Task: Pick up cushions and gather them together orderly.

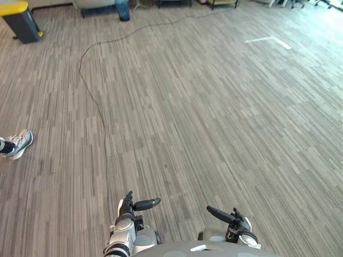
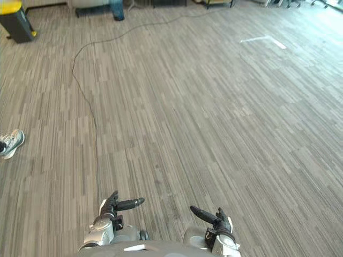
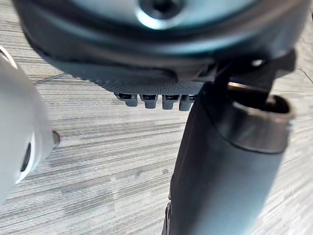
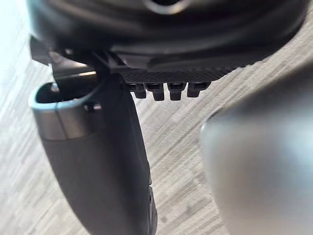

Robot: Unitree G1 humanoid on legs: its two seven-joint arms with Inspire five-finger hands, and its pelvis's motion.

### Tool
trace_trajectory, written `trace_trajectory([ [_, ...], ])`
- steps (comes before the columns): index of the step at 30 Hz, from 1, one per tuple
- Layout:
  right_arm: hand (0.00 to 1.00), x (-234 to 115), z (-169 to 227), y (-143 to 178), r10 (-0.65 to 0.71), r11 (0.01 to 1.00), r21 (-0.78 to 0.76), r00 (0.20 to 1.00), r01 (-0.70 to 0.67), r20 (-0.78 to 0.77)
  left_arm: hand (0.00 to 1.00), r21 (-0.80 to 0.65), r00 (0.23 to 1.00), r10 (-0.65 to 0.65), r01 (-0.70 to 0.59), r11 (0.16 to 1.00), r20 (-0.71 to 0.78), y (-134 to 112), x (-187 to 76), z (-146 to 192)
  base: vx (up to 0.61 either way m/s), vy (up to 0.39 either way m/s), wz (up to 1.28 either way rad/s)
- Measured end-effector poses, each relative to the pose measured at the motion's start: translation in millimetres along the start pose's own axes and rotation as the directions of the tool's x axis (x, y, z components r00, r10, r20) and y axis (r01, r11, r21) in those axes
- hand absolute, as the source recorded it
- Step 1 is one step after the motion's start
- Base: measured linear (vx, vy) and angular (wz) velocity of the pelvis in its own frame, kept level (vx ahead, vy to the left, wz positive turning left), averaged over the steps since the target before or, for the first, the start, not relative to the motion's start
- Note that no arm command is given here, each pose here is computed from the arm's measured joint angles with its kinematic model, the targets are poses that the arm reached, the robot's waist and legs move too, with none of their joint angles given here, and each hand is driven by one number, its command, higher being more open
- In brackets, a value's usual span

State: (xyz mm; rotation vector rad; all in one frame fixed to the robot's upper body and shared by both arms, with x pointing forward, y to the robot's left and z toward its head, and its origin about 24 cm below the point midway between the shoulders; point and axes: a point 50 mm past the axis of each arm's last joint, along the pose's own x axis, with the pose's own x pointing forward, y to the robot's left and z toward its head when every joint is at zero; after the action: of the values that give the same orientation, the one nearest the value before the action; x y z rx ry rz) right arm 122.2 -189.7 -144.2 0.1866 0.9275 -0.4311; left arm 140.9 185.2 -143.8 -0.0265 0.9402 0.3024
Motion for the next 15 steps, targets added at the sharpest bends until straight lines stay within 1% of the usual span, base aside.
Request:
trace_trajectory([
  [4, 1.00, 3, 8, -1, -0.003, 1.000, -0.003, 1.000, 0.003, 0.025, 1.00, 0.022, 0.999, -0.019, 0.020, 1.000, -0.027, -5, 0, -6, 0.54, -0.073, -0.22],
  [7, 1.00, 9, 19, -3, -0.009, 1.000, -0.009, 0.999, 0.009, 0.039, 1.00, 0.041, 0.997, -0.044, 0.046, 0.998, -0.059, -11, 0, -10, 0.67, -0.201, 0.03],
  [9, 1.00, 10, 21, -7, -0.028, 0.999, 0.020, 0.999, 0.027, 0.036, 1.00, 0.017, 0.996, -0.073, 0.074, 0.997, -0.061, -23, -1, -10, 0.66, -0.289, 0.17],
  [11, 1.00, 9, 19, -7, -0.027, 1.000, 0.011, 0.999, 0.027, 0.030, 1.00, 0.016, 0.996, -0.081, 0.082, 0.997, -0.046, -26, -2, -8, 0.44, -0.203, 0.20],
  [15, 1.00, 8, 16, 0, 0.001, 1.000, -0.029, 1.000, 0.000, 0.026, 1.00, 0.003, 0.995, -0.087, 0.087, 0.996, 0.038, -27, -2, 10, 0.48, -0.170, -0.32],
])
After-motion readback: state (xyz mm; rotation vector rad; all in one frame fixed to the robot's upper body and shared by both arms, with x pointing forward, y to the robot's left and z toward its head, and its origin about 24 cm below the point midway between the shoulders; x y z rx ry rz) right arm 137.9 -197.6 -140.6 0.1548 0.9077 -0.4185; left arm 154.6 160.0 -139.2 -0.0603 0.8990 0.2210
